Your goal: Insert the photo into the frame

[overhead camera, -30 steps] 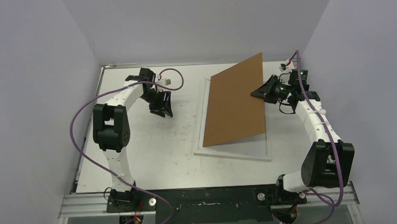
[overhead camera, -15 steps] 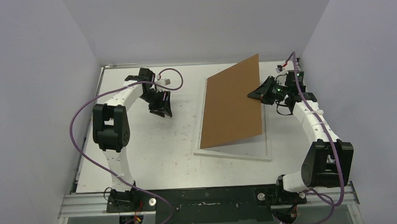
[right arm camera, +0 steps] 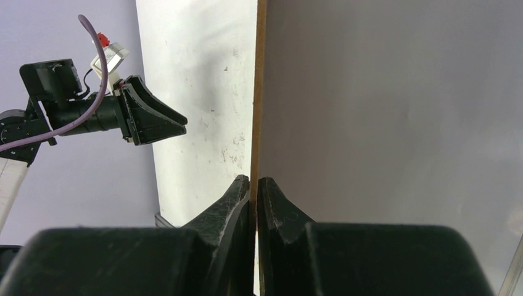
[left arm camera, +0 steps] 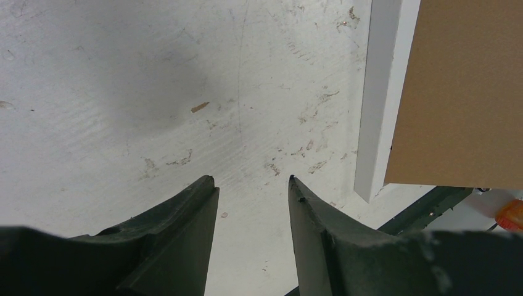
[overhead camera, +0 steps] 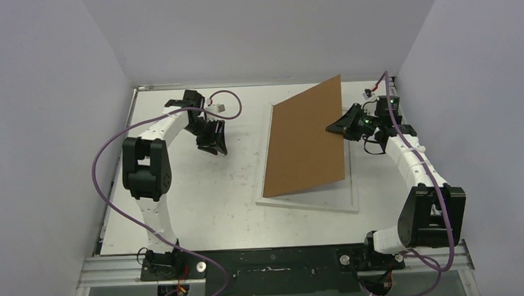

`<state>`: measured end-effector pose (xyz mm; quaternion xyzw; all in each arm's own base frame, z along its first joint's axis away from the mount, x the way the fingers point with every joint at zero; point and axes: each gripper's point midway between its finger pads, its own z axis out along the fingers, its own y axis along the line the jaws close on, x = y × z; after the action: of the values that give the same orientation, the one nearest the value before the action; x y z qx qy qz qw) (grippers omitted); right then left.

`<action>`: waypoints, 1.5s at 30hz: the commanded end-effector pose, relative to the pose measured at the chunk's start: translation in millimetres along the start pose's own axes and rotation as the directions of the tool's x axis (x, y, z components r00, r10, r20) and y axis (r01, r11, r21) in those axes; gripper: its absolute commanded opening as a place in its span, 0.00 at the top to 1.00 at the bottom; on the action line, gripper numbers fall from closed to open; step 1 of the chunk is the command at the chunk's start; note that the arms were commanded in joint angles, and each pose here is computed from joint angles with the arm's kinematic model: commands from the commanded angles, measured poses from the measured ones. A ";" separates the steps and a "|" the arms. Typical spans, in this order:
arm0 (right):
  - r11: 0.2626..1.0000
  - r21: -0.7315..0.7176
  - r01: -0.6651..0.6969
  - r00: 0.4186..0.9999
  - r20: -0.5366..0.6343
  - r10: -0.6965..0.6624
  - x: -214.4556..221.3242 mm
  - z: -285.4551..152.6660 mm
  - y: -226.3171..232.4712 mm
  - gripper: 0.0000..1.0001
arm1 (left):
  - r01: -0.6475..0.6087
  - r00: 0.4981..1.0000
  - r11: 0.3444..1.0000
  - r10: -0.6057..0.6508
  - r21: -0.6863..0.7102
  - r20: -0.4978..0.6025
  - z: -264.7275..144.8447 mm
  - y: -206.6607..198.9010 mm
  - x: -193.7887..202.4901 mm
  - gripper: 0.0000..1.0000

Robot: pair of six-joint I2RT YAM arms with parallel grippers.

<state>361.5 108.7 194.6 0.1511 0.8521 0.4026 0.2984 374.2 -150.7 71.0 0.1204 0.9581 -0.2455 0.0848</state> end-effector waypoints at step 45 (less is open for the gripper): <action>0.920 0.329 0.214 0.977 -0.087 -0.197 5.5 5.7 -43.6 0.36 | -0.040 0.998 0.999 0.039 0.019 0.058 -13.8 -5.2 -12.1 0.57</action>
<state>347.3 88.4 142.0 0.1272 0.9225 0.2587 0.2568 374.5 -148.5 70.5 0.1213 0.9580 -0.2453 0.0855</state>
